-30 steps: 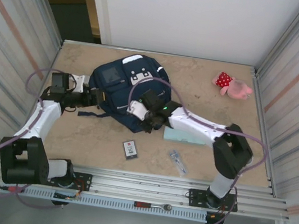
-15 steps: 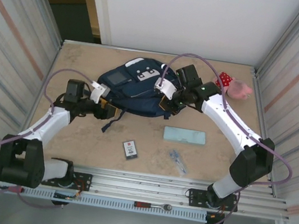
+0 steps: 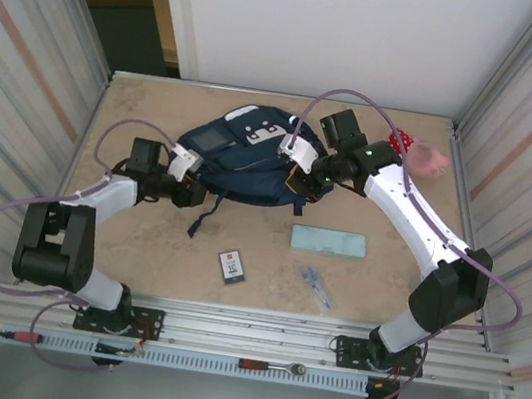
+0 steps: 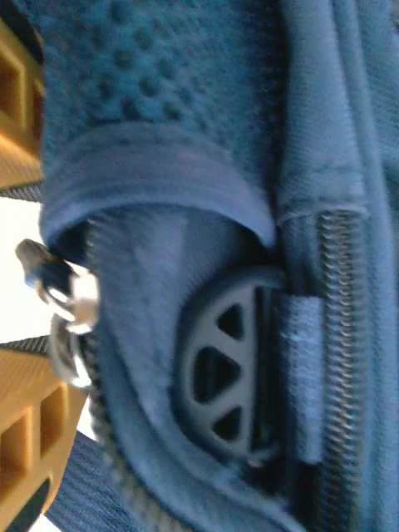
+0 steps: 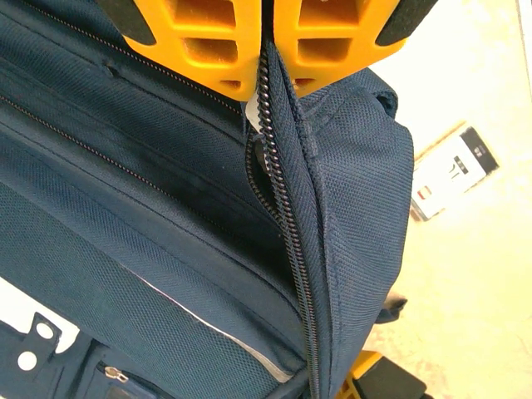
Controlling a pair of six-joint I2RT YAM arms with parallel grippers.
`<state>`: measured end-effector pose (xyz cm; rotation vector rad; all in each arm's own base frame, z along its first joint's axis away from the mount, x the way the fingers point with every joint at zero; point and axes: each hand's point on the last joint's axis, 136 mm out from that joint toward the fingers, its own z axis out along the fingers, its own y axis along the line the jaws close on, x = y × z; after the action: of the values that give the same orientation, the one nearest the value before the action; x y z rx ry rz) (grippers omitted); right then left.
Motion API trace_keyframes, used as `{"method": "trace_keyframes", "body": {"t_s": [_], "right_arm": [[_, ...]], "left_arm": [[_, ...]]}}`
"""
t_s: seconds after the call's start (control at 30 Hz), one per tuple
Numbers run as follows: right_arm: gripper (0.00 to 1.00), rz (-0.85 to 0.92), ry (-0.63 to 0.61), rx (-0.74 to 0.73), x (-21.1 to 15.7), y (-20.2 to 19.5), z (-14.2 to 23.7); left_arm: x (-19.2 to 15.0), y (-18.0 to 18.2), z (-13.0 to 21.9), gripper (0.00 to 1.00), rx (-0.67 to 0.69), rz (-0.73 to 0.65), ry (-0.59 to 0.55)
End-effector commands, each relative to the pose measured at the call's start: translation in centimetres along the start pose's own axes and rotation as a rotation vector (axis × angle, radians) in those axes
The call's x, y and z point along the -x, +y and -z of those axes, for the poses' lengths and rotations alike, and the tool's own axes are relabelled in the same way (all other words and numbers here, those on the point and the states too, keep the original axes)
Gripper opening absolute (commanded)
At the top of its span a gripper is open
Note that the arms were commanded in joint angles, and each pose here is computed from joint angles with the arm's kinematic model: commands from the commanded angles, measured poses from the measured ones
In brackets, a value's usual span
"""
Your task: Pack the student bag
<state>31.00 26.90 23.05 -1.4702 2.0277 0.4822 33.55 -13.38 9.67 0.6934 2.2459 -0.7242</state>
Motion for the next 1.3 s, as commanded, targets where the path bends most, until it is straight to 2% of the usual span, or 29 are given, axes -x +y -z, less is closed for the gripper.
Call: {"method": "trace_keyframes", "body": {"t_s": [0.0, 0.2, 0.3, 0.4, 0.6, 0.93, 1.07, 1.1, 1.2, 1.23, 1.27], "right_arm": [[0.00, 0.034, -0.135, -0.031, 3.7, -0.3, 3.0], [0.00, 0.003, -0.124, -0.063, 3.6, -1.0, 2.6], [0.00, -0.020, -0.089, -0.107, 3.0, -1.7, 2.2], [0.00, -0.035, -0.069, -0.127, 2.5, -1.7, 1.5], [0.00, -0.083, -0.064, -0.178, 2.3, -1.2, -0.2], [0.00, -0.230, -0.112, -0.200, 2.3, -0.4, -4.8], [0.00, -0.267, -0.155, -0.176, 3.5, 0.1, -6.1], [0.02, -0.293, -0.169, -0.163, 3.8, 0.1, -6.2], [0.32, -0.394, -0.195, -0.141, 3.8, 0.2, -5.2], [0.45, -0.460, -0.206, -0.122, 3.5, 0.3, -4.6], [0.53, -0.534, -0.217, -0.103, 3.0, 0.3, -4.0]], "left_arm": [[2.1, -1.4, 0.5, 0.35, -0.053, -0.113, -0.056], [2.2, -2.6, 1.0, 0.08, -0.088, -0.148, -0.078], [2.4, -2.9, 1.4, 0.00, -0.084, -0.143, -0.082], [2.7, -3.4, 1.9, 0.00, -0.090, -0.136, -0.088], [3.8, -6.5, 2.4, 0.00, -0.199, -0.124, -0.102], [3.9, -14.5, 1.9, 0.00, -0.409, -0.192, 0.019], [4.1, -16.1, 2.0, 0.00, -0.437, -0.179, 0.042], [4.2, -15.9, 1.9, 0.00, -0.423, -0.157, 0.046], [3.6, -13.5, 1.3, 0.00, -0.310, -0.073, 0.073], [3.4, -12.3, 1.2, 0.00, -0.263, -0.030, 0.079], [3.1, -11.2, 1.1, 0.00, -0.226, 0.017, 0.082]]}}
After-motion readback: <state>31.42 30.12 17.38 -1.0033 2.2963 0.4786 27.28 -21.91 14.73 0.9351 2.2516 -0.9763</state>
